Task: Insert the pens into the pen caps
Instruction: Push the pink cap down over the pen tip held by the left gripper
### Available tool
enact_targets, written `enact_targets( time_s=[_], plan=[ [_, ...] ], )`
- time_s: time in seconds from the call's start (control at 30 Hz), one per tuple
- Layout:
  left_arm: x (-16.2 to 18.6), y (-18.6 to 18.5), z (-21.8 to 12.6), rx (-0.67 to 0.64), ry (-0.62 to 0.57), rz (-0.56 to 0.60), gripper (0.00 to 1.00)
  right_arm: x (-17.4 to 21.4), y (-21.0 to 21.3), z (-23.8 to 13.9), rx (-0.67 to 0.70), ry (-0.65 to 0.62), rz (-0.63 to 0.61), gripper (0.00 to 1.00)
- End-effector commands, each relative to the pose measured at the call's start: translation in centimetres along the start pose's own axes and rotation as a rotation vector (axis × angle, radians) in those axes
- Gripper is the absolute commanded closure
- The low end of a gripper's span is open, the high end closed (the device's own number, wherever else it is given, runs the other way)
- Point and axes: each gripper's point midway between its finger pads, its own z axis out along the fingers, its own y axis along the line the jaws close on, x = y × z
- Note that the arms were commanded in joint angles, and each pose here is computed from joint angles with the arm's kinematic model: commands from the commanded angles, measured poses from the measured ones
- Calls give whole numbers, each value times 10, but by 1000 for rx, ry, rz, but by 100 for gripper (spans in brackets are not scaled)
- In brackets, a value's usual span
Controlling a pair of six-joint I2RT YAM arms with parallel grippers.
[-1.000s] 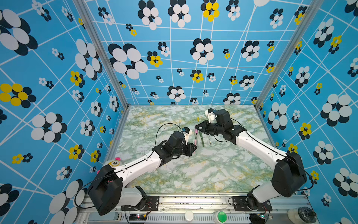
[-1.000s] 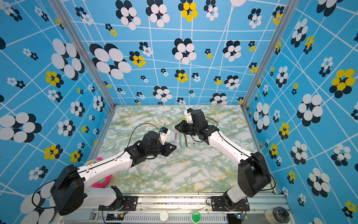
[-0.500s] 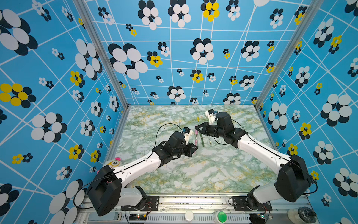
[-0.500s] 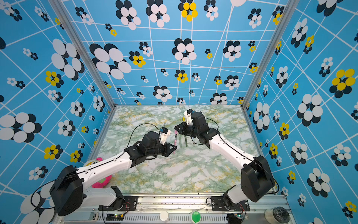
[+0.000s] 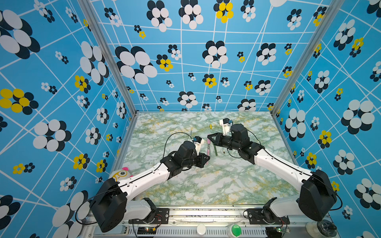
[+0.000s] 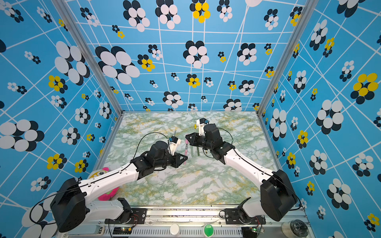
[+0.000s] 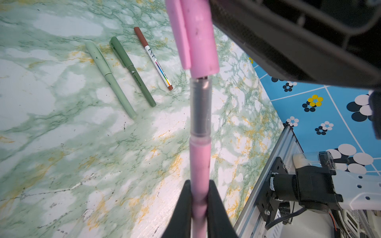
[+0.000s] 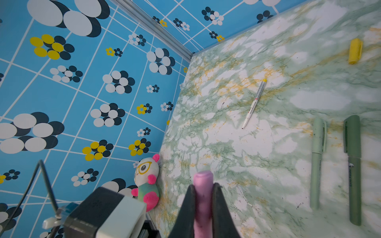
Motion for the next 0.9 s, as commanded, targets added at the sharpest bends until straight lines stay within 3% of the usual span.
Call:
enact_targets(
  time_s=[0.0, 0.87],
  plan=[
    [-34, -16, -11, 44, -141, 27, 100, 16, 4, -4, -11, 34, -18, 100],
    [-36, -15, -8, 44, -152, 34, 100, 20, -1, -12, 4, -52, 16, 100]
  ],
)
